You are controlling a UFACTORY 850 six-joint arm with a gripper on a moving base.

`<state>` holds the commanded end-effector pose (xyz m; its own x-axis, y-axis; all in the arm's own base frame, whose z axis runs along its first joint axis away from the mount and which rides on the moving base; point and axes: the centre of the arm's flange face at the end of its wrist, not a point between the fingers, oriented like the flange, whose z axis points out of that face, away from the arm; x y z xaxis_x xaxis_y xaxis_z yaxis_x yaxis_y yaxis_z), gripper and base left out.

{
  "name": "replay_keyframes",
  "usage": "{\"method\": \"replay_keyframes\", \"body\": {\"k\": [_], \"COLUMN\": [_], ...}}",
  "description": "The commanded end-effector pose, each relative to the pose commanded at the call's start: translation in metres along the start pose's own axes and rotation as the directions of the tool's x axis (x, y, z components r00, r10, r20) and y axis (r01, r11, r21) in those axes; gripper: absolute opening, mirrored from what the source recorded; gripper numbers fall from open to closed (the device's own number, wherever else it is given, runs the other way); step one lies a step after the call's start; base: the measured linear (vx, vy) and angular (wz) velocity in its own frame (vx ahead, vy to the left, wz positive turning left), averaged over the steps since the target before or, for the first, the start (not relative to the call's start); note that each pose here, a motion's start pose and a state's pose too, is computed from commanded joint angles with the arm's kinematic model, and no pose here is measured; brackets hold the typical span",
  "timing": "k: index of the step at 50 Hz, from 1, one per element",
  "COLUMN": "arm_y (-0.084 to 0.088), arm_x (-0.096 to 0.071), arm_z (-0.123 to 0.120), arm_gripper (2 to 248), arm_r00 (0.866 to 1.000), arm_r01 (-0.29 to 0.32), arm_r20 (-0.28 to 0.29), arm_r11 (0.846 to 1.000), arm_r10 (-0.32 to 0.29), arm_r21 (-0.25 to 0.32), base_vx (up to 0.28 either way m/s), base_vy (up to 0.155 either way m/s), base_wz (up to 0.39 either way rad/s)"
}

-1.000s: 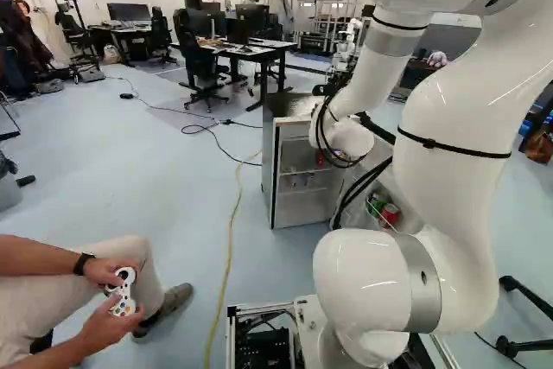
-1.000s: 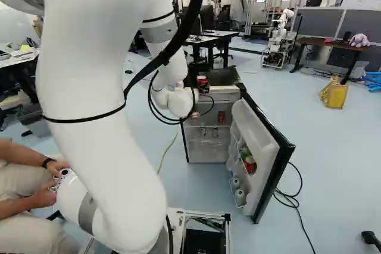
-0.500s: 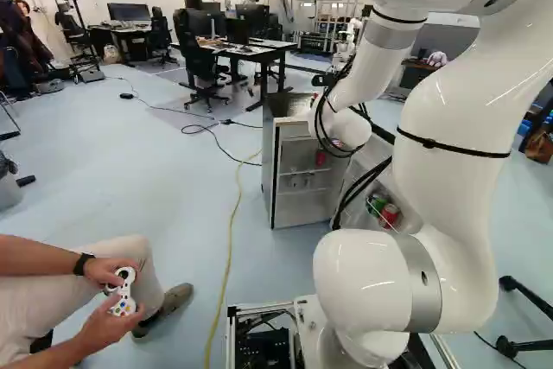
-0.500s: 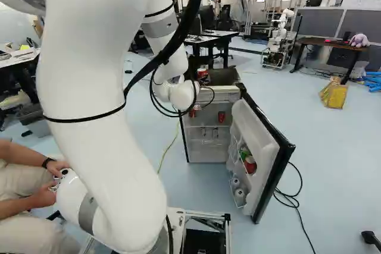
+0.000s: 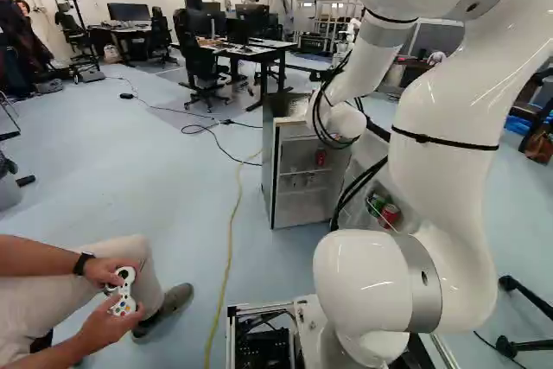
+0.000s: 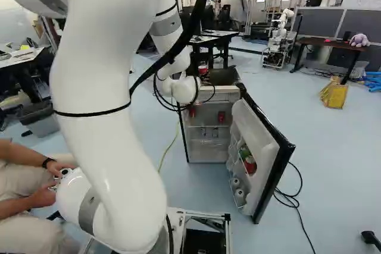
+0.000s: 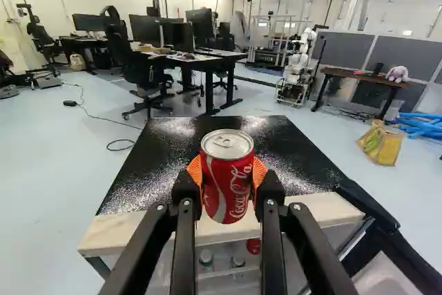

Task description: Grab a drink from the fridge

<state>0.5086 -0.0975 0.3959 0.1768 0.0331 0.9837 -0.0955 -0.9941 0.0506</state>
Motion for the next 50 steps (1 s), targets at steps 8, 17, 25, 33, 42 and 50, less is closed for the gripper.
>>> {"method": "replay_keyframes", "body": {"k": [8,17,25,33,42,50], "arm_y": [-0.001,-0.001,-0.002,-0.002,-0.003,-0.003], "arm_x": [0.000,0.001,0.002,0.003,0.001,-0.007], "arm_z": [0.012,0.025,0.037,0.048,0.058,0.062], "arm_gripper": [89,89,89,89,89,89], "arm_r00": [1.000,1.000,1.000,1.000,1.000,1.000], "arm_r01": [0.001,0.002,0.004,0.005,0.005,0.004], "arm_r20": [0.002,-0.004,-0.010,-0.017,-0.018,-0.005], "arm_r11": [1.000,1.000,1.000,1.000,1.000,1.000], "arm_r10": [-0.001,-0.002,-0.003,-0.004,-0.005,-0.004], "arm_r21": [0.003,0.006,0.009,0.011,0.013,0.015], "base_vx": [0.000,0.000,0.000,0.000,0.000,0.000], "base_vy": [0.000,0.000,0.000,0.000,0.000,0.000], "base_wz": [0.000,0.000,0.000,0.000,0.000,0.000]}}
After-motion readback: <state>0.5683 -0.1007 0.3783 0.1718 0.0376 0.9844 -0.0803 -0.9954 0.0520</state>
